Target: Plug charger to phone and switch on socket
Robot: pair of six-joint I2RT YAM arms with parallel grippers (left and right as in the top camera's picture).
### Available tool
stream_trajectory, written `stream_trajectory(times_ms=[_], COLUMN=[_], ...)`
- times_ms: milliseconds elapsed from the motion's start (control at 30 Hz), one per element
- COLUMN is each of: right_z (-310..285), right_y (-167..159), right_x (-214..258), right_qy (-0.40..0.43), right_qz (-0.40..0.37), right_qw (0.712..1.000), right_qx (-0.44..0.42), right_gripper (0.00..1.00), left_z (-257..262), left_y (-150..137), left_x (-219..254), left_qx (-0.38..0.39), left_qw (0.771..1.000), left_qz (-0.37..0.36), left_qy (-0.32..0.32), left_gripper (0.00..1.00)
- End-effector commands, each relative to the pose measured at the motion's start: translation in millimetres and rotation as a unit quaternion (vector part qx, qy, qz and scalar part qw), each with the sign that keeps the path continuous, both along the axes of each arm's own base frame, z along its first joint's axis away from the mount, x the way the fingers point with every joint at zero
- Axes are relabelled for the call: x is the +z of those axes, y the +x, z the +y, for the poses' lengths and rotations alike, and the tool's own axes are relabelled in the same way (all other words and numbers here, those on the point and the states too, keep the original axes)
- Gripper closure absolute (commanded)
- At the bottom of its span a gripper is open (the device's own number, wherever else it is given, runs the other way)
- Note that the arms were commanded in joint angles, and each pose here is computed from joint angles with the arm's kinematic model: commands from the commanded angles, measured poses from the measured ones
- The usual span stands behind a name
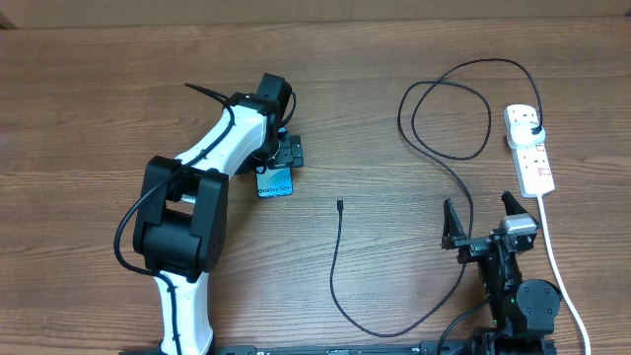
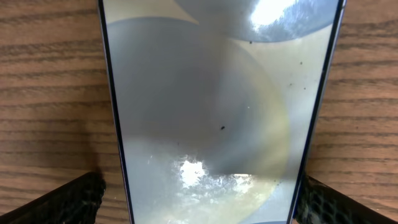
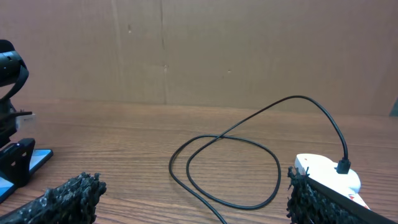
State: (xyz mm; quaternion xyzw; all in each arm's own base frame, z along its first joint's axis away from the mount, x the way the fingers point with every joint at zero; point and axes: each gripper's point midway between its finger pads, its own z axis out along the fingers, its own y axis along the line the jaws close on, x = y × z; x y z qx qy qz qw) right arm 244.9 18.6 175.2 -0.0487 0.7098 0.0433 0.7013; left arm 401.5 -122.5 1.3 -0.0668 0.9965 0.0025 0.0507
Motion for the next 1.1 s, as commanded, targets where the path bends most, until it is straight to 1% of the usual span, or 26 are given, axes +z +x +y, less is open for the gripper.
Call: stream_trajectory(times_ms=[0, 333, 1067], right_z=[2.2, 2.2, 2.2], right_y=[-0.1, -0.1, -0.1], right_x=[-2.0, -2.0, -2.0], right_qy=[0.001, 0.001, 0.001], right_qz=[-0.002, -0.002, -0.002], right_qw=[1.0, 1.0, 1.0], right_qx=[0.005, 0.005, 0.005], right_gripper=[0.0, 0.0, 0.0], left_z=[-0.8, -6.5, -6.3], left_y=[5.8, 10.1, 10.2], left_x=[-6.8, -6.4, -7.7], left_qx=[0.002, 0.003, 0.003], left_qw=[1.0, 1.0, 1.0], left_qz=[-0.002, -0.01, -0.009], left_qy=[0.004, -0.011, -0.012], left_gripper=[0.0, 0.0, 0.0])
